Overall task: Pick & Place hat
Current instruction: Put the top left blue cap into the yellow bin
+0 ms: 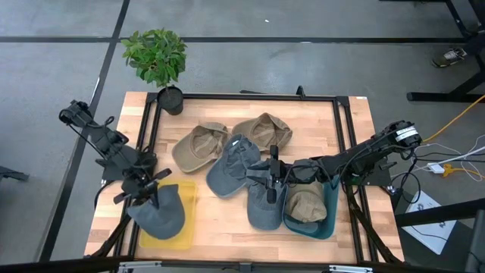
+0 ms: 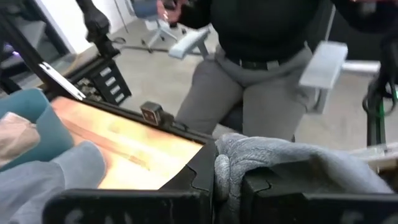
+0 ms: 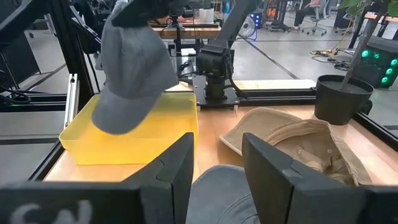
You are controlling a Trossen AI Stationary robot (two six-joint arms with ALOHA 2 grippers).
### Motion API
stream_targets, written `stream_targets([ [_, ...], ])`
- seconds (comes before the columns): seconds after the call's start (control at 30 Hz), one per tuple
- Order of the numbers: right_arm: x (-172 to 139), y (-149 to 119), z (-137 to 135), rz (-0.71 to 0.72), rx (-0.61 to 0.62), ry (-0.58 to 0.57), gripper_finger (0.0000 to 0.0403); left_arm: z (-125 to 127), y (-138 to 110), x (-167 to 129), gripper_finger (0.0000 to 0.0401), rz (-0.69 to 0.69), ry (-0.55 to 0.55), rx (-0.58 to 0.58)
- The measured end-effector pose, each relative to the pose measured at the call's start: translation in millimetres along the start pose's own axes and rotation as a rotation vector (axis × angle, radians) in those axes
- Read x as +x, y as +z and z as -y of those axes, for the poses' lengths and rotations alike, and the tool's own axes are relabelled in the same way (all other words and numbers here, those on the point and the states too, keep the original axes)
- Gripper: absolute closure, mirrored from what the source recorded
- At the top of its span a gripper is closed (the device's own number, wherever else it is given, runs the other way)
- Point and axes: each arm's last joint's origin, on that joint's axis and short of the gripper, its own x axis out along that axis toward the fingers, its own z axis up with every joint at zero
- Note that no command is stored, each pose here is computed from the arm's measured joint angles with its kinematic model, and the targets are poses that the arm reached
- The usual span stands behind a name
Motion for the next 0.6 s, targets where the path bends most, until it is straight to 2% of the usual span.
stream_targets([
  [0.13, 0, 0, 0, 0.0, 0.0, 0.0, 0.0268, 0, -4, 6, 0.0384, -0.045, -0.031, 0.024],
  [0.6, 0, 0, 0, 0.0, -0.005, 0.0, 0.0268, -8, -15, 37, 0.0384, -0.192, -0.085, -0.036],
])
